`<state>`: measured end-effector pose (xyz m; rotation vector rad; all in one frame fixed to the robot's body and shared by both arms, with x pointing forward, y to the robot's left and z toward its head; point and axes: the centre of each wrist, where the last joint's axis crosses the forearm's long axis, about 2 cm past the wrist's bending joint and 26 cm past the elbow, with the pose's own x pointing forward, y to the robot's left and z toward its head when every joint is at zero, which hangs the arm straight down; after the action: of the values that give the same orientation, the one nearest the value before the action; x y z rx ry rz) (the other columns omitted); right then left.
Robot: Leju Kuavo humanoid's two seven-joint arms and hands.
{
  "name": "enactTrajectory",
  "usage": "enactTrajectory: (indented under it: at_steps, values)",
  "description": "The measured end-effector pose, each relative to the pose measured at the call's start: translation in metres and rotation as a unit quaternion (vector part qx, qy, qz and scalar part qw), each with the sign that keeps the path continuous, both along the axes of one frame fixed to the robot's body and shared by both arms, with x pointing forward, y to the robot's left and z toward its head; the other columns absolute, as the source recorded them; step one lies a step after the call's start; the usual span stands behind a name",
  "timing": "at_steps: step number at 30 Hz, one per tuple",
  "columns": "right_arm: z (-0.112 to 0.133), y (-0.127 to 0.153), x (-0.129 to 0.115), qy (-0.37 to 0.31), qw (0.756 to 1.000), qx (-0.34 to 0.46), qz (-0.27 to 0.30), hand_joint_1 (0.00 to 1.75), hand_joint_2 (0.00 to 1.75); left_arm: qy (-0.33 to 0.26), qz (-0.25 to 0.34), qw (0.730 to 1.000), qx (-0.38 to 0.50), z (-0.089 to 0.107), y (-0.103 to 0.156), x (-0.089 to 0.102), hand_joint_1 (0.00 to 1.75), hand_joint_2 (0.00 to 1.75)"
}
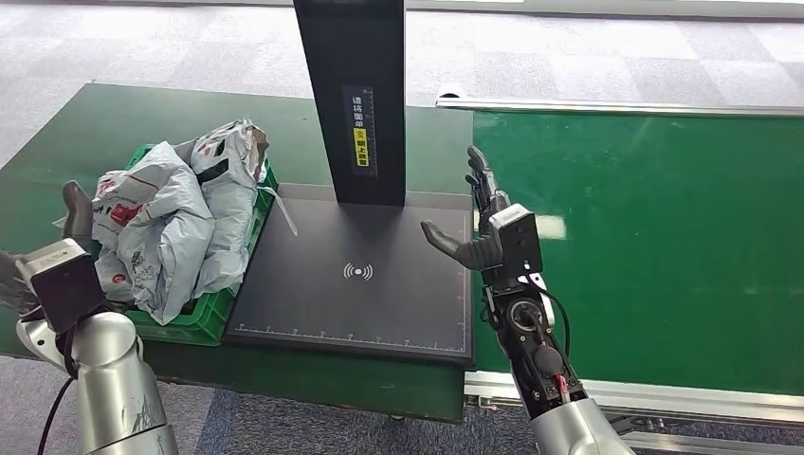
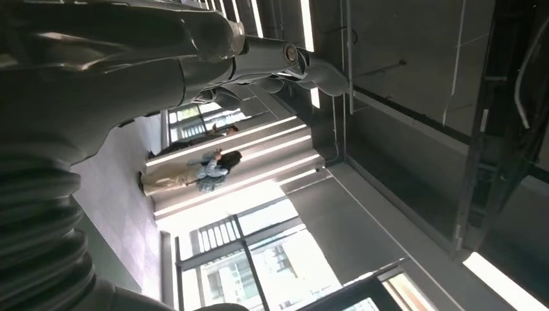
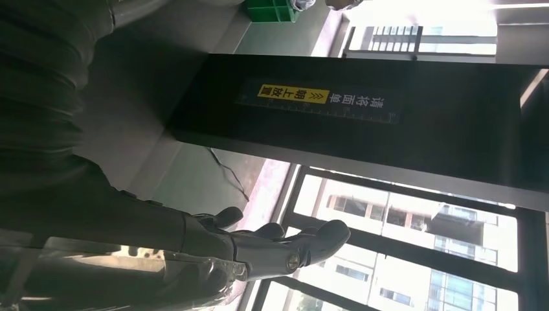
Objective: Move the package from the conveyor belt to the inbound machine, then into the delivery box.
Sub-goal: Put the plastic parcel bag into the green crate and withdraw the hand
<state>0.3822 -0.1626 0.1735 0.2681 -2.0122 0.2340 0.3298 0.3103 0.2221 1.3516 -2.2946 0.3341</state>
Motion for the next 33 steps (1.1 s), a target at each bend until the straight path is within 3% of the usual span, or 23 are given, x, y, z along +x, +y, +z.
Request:
enactTrajectory:
  at_steps: [3,5,9,12,18,21,23,33]
  values:
    - [0.000,-0.002,0.001,0.000,1.000,0.002,-0.001,0.00,1.75,-0.021,-0.060,0.998,-0.030,0.004,-0.020,-0.002,0.00,1.75]
    - [0.000,-0.003,0.001,0.000,1.000,0.001,-0.001,0.00,1.75,-0.028,-0.130,0.989,-0.069,-0.001,-0.040,0.001,0.00,1.75]
    - [0.000,-0.004,0.002,0.000,1.000,-0.003,-0.001,0.00,1.75,0.017,-0.288,0.954,-0.083,-0.020,-0.084,0.004,0.00,1.75]
    - [-0.002,-0.005,0.003,0.007,1.000,-0.001,0.000,0.00,1.75,0.073,-0.392,0.914,-0.073,-0.034,-0.109,0.002,0.00,1.75]
    - [-0.007,-0.007,0.007,0.077,0.995,0.040,0.052,0.00,1.75,0.168,-0.557,0.805,-0.117,-0.055,-0.134,0.000,0.00,1.75]
    - [-0.011,-0.012,0.011,0.091,0.995,0.017,0.031,0.00,1.75,0.197,-0.605,0.753,-0.169,-0.064,-0.135,0.000,0.00,1.75]
    - [-0.015,-0.014,0.013,0.107,0.994,0.013,0.028,0.00,1.75,0.211,-0.617,0.735,-0.187,-0.070,-0.133,0.001,0.00,1.75]
    - [-0.043,-0.011,0.009,0.175,0.983,0.021,0.054,0.00,1.75,0.262,-0.608,0.721,-0.205,-0.094,-0.129,0.005,0.00,1.75]
